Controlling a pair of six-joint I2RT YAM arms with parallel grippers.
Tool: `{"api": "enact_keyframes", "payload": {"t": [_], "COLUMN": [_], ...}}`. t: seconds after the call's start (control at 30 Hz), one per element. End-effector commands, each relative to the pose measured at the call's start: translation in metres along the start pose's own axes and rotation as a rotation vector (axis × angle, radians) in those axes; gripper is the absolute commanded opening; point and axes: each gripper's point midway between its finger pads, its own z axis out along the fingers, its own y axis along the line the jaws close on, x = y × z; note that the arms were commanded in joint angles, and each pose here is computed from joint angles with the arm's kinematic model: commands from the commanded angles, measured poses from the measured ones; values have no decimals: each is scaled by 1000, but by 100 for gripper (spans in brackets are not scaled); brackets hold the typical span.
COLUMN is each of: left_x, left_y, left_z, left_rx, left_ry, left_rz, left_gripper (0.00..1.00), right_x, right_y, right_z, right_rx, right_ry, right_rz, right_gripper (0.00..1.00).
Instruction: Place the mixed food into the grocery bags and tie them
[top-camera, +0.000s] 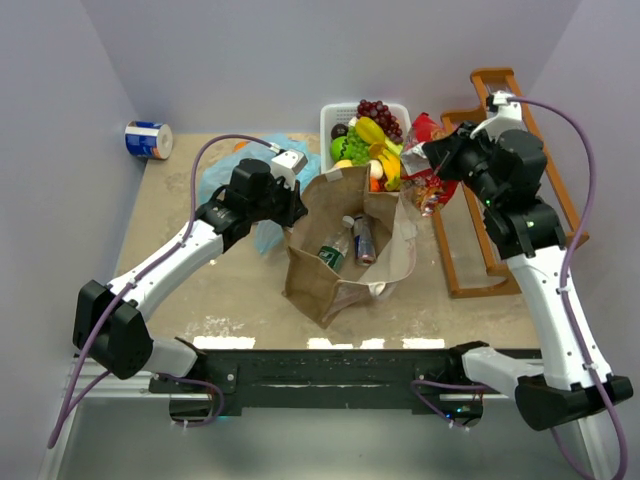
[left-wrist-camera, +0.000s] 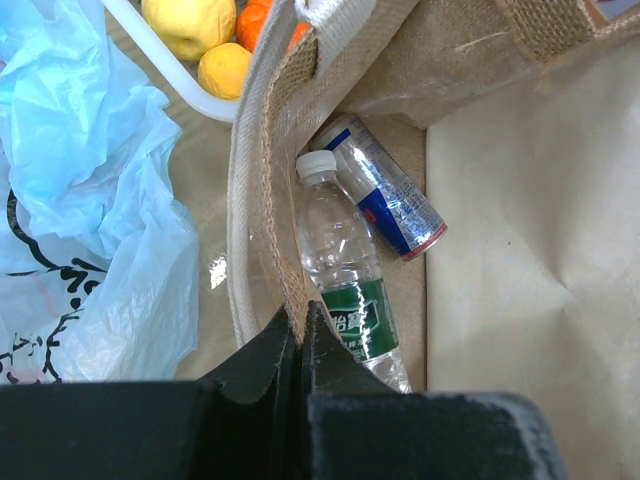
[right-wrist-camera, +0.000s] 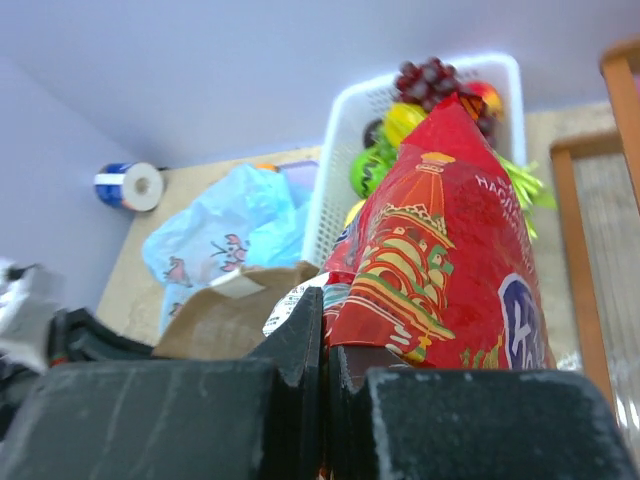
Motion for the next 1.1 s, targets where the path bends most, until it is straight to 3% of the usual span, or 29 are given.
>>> {"api": "enact_keyframes", "payload": {"t": [0.0,0.3,0.63,0.8,1.07], "left_x": [-24,-19,-17,-15,-17], "left_y": [-6,-7,-6,-5,-5], "left_z": [-2,3,5,6,4], "left_rx": [21,15,9,1,-2], "left_ry": [-93,-76,-72,-66,-71], "left_rz": [37,42,49,49,52], "left_gripper": [0,0,0,0,0], "right_x": [-90,-84,-55,-7,55], "right_y": [78,131,173,193,114], "right_z": [-56,-83,-94,-84,-25], "right_rx": [-305,-621,-817,-893,-455], "right_ry": [-231,-177,-100,41,188], "right_rz": [-169,-286,-221,-122,-162], "right_gripper": [0,0,0,0,0]}}
